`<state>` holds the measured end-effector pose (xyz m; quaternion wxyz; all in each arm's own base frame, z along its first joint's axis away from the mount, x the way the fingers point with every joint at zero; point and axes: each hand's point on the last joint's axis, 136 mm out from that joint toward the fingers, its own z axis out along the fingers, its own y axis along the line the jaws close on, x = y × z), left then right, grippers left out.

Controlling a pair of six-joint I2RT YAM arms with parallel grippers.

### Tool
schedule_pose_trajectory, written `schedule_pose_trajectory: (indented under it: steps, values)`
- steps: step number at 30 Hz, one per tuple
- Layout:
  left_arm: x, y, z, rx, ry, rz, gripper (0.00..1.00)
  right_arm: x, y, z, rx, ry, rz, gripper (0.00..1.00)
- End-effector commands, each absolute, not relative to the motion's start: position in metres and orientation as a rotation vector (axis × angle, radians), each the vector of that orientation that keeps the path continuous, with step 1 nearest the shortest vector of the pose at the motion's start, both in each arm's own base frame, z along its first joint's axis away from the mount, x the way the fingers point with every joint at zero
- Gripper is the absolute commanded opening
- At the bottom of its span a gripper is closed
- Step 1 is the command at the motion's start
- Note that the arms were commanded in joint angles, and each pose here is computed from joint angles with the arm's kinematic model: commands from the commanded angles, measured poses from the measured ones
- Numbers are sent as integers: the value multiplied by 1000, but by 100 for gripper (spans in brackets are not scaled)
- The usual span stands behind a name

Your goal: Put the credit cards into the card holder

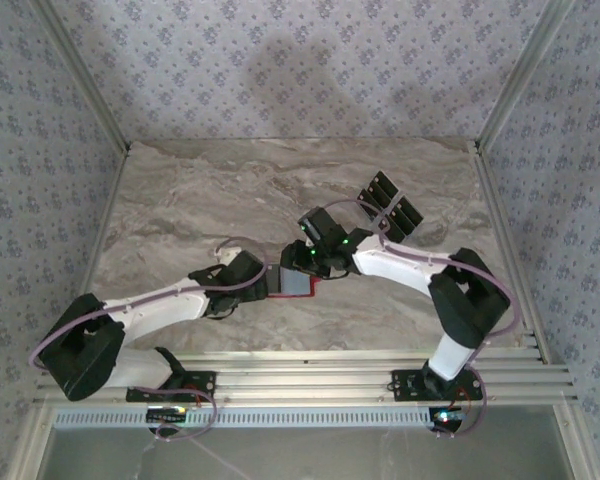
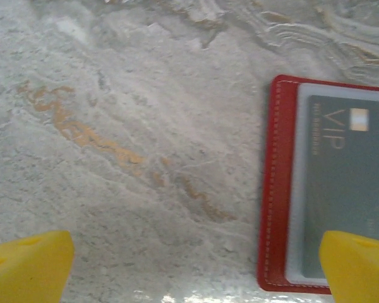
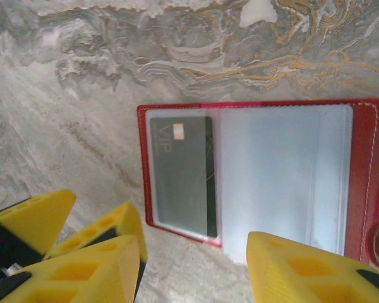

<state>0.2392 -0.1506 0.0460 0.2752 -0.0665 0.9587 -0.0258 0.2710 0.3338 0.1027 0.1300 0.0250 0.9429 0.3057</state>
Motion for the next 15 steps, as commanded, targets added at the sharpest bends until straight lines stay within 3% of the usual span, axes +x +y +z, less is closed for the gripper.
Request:
schedule_pose_trajectory:
  steps: [1, 15]
  values:
    - [248, -146, 56, -229, 2569, -35, 100, 255, 312, 93, 80, 2772, 707, 50]
    - [253, -136, 44, -222, 2621, -19, 100, 233, 303, 48, 239, 2822, 660, 44]
